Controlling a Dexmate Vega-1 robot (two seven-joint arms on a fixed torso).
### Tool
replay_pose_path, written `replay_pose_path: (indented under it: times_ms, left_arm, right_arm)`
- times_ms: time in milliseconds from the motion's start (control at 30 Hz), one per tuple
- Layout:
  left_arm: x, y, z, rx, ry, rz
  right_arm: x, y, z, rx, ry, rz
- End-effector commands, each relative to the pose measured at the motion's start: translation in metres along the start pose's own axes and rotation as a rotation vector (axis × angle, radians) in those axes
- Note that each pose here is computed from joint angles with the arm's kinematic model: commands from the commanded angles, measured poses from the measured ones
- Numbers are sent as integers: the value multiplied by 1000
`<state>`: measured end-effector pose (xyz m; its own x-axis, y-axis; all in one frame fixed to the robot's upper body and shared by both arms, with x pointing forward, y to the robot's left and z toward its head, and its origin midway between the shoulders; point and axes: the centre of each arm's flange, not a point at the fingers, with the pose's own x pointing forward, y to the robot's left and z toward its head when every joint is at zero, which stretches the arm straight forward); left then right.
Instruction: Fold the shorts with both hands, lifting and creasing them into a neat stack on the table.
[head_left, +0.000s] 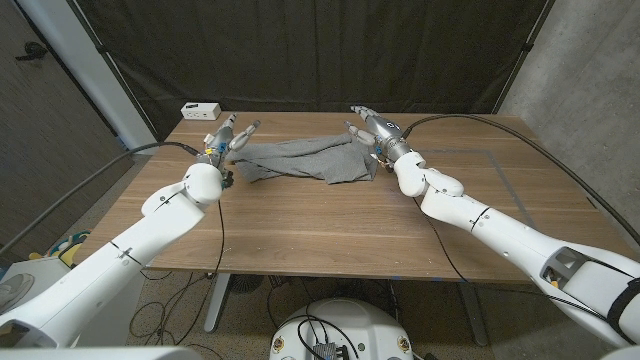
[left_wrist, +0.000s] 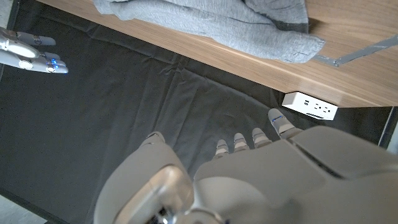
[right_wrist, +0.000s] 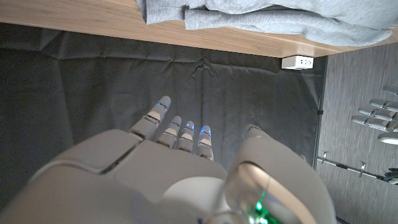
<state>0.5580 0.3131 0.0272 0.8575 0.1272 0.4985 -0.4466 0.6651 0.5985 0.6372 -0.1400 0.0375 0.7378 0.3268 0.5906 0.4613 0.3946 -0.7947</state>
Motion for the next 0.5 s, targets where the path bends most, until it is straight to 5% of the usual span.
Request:
replay_pose_path:
  times_ms: [33, 500]
  left_arm:
    - [-12, -5, -6, 3, -25, -7]
    - [-16, -5, -9, 129, 53, -56]
  right_arm:
    - [-14, 13, 8, 8, -29, 11]
    - [-19, 24, 14, 5, -68, 30]
